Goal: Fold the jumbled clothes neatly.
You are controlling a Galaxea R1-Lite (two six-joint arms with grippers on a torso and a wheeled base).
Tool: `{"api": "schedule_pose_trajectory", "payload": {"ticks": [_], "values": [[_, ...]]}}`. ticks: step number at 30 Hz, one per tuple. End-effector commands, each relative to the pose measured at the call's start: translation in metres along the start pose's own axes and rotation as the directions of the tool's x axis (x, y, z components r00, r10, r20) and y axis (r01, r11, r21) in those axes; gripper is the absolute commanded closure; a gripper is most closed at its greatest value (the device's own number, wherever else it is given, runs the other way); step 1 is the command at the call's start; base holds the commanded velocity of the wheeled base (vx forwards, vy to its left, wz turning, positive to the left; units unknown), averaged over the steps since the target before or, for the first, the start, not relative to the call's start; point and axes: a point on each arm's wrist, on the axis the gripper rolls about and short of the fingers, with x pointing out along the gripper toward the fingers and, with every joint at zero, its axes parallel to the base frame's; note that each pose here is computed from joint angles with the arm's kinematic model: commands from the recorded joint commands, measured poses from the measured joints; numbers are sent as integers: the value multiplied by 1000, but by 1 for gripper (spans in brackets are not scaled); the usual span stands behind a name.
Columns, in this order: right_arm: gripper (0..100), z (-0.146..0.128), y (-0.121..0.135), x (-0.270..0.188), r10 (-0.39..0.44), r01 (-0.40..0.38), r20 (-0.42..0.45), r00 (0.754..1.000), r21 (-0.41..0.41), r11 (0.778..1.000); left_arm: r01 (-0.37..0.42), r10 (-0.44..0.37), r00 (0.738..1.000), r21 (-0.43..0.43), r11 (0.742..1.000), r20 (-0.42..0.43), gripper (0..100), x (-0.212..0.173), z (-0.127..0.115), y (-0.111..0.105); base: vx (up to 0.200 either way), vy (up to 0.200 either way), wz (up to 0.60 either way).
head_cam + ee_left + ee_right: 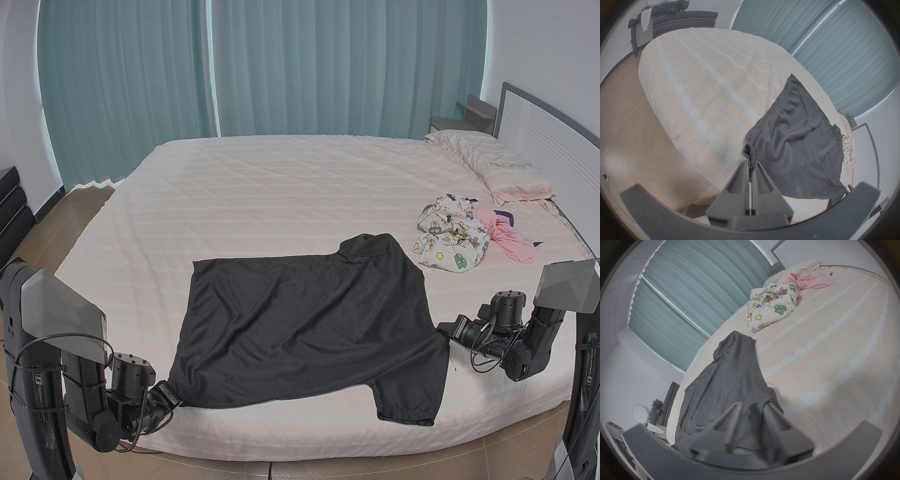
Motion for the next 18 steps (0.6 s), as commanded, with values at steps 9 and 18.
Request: {"api": "schedule_pose_trajectory", "payload": {"ticks": [9, 18], "values": [[0, -11, -6, -54, -44, 45, -23, 999, 44, 998, 15, -15, 1000, -50, 999, -1, 100, 2, -1, -3, 0, 0, 0], [0, -80, 13, -99, -19, 28, -256, 967, 31, 999, 45, -46, 999, -64, 997, -21, 100, -2, -1, -3, 0, 0, 0]]}}
